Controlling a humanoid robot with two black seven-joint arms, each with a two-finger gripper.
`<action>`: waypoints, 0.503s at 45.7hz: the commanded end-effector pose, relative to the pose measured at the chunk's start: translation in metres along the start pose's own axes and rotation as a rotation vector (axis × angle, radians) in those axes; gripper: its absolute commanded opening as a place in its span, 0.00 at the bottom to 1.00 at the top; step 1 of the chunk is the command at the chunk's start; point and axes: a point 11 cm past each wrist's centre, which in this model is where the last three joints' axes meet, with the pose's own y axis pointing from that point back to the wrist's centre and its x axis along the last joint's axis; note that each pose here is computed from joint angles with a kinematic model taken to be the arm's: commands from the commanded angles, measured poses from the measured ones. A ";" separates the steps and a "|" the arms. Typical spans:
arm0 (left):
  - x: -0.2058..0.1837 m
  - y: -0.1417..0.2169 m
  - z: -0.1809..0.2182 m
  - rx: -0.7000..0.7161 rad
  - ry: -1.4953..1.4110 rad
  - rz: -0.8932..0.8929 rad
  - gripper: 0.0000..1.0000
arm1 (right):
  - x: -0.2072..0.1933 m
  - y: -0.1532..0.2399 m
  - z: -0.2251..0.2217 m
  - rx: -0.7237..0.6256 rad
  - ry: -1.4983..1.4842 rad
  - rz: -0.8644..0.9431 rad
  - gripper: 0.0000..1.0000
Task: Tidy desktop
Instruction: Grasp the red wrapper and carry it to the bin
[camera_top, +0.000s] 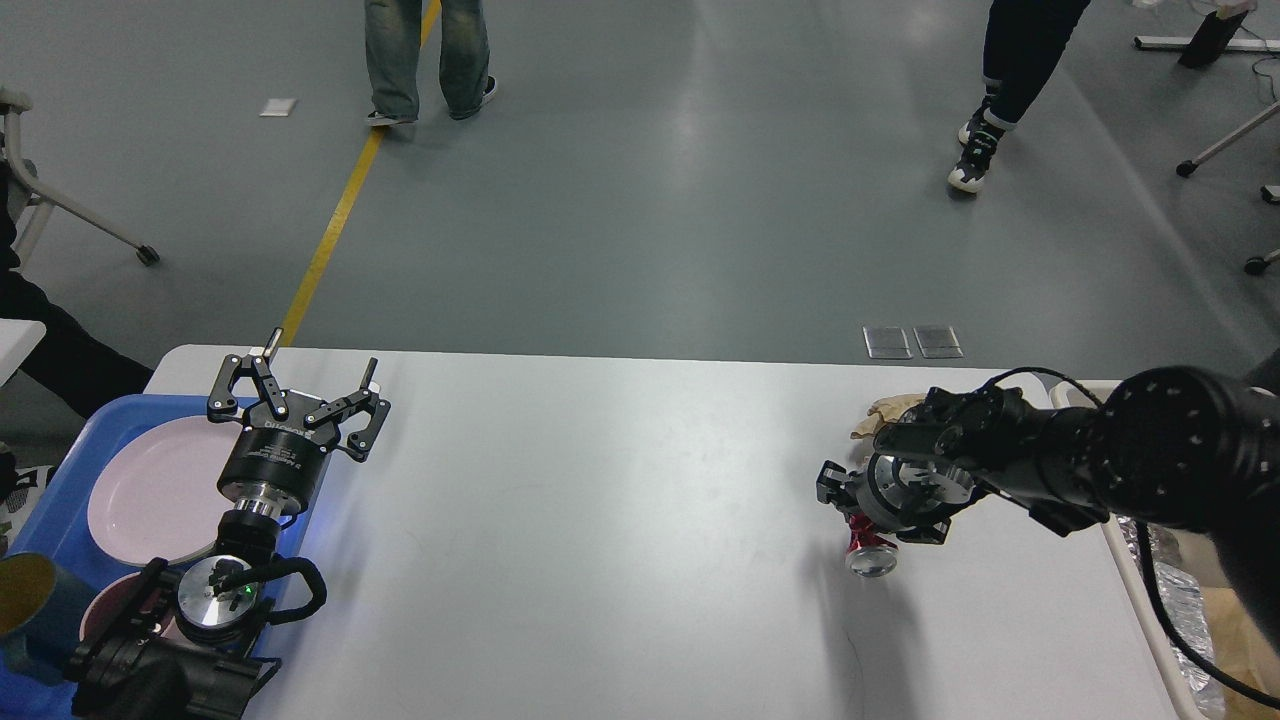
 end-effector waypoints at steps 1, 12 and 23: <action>0.000 0.000 0.000 0.000 0.000 0.000 0.97 | 0.006 0.031 -0.001 0.006 0.014 -0.034 0.00; 0.000 0.000 0.000 0.000 0.000 0.000 0.97 | 0.034 0.128 0.005 0.006 0.092 -0.105 0.00; 0.000 0.000 0.000 0.000 0.000 0.000 0.97 | 0.046 0.218 0.004 -0.010 0.211 -0.173 0.00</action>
